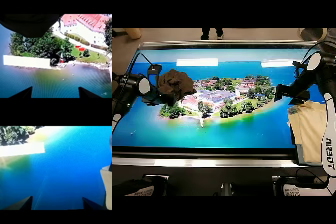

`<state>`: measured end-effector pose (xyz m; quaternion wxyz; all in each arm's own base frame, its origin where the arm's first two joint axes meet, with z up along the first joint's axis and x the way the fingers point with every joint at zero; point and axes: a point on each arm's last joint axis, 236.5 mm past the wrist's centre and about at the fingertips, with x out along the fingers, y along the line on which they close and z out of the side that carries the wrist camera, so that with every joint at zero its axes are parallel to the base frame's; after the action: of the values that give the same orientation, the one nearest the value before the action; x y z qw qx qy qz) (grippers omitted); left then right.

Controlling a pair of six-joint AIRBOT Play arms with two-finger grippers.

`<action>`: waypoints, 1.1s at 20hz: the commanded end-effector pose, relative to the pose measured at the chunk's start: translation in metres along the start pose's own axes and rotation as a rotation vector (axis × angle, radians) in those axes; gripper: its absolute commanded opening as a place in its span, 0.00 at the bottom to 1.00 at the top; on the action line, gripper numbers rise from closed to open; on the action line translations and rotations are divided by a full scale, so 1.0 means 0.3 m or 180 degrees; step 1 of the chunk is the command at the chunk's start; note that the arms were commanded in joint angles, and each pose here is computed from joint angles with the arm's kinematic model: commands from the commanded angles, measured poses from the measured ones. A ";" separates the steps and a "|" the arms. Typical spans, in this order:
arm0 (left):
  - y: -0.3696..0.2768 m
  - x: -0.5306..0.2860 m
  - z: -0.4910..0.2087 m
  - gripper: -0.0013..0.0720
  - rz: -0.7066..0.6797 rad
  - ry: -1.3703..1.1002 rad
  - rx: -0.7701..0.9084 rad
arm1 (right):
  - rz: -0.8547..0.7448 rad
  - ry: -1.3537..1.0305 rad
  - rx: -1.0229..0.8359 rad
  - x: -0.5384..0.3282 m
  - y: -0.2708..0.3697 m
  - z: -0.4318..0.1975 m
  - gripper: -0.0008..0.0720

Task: Fold the shirts.

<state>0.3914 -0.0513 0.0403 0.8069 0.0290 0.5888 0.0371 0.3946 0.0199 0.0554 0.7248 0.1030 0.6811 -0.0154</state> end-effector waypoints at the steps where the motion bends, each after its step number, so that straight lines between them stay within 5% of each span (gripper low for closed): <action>1: 0.001 -0.001 0.000 0.99 0.0000 -0.0002 -0.0001 | 0.0000 0.0000 0.0000 0.000 0.000 0.001 0.93; 15: 0.001 -0.001 0.000 0.99 0.0000 -0.0001 -0.0001 | 0.0000 0.0001 0.0000 0.000 0.000 0.000 0.93; 22: -0.101 0.016 0.203 0.99 -0.0383 -0.0766 -0.0095 | 0.0084 -0.0512 0.0001 -0.011 0.021 0.127 0.93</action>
<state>0.4268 -0.0674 0.0446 0.8465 0.0064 0.5322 0.0139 0.4125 0.0196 0.0574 0.7500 0.1065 0.6526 -0.0148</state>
